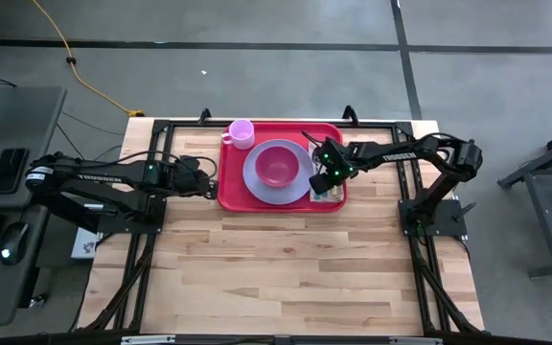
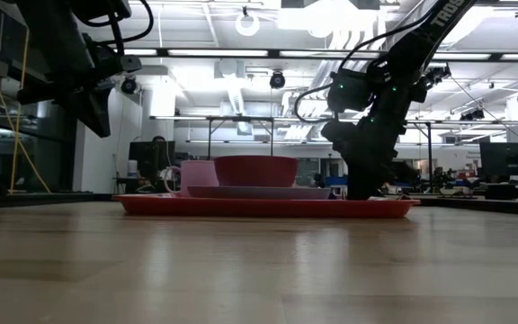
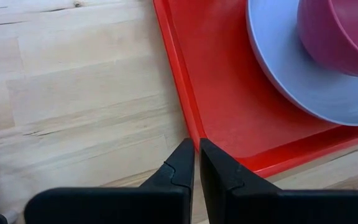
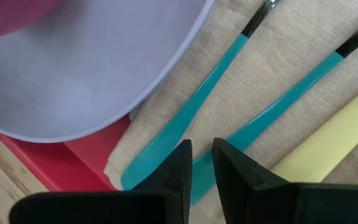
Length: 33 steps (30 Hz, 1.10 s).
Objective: Set up tray
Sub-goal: Adjust the blue fork on the brown napkin
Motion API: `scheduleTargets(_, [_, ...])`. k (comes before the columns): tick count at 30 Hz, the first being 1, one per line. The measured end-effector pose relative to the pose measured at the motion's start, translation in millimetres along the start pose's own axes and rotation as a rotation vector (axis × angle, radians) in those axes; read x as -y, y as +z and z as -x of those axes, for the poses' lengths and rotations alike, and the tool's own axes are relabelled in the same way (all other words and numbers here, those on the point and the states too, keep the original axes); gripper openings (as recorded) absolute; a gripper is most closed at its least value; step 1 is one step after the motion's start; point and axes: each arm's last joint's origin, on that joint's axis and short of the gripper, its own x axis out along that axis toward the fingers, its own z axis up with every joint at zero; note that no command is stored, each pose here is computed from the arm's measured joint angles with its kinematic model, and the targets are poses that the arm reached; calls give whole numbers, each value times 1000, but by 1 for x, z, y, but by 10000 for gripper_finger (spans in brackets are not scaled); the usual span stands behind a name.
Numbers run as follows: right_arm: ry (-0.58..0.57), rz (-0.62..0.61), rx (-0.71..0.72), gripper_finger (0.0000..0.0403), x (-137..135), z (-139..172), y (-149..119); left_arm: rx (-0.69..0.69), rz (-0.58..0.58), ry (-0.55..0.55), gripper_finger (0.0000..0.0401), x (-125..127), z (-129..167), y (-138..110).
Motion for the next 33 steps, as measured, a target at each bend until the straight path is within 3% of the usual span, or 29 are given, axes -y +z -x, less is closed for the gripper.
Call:
scheduleTargets(18, [8,28,136,53,-5,28,3,-3,0,-2,56,0,0,0])
scheduleTargets(33, [-143,-15,234,60,12,30,14,-15,1,-7,56,0,0,0])
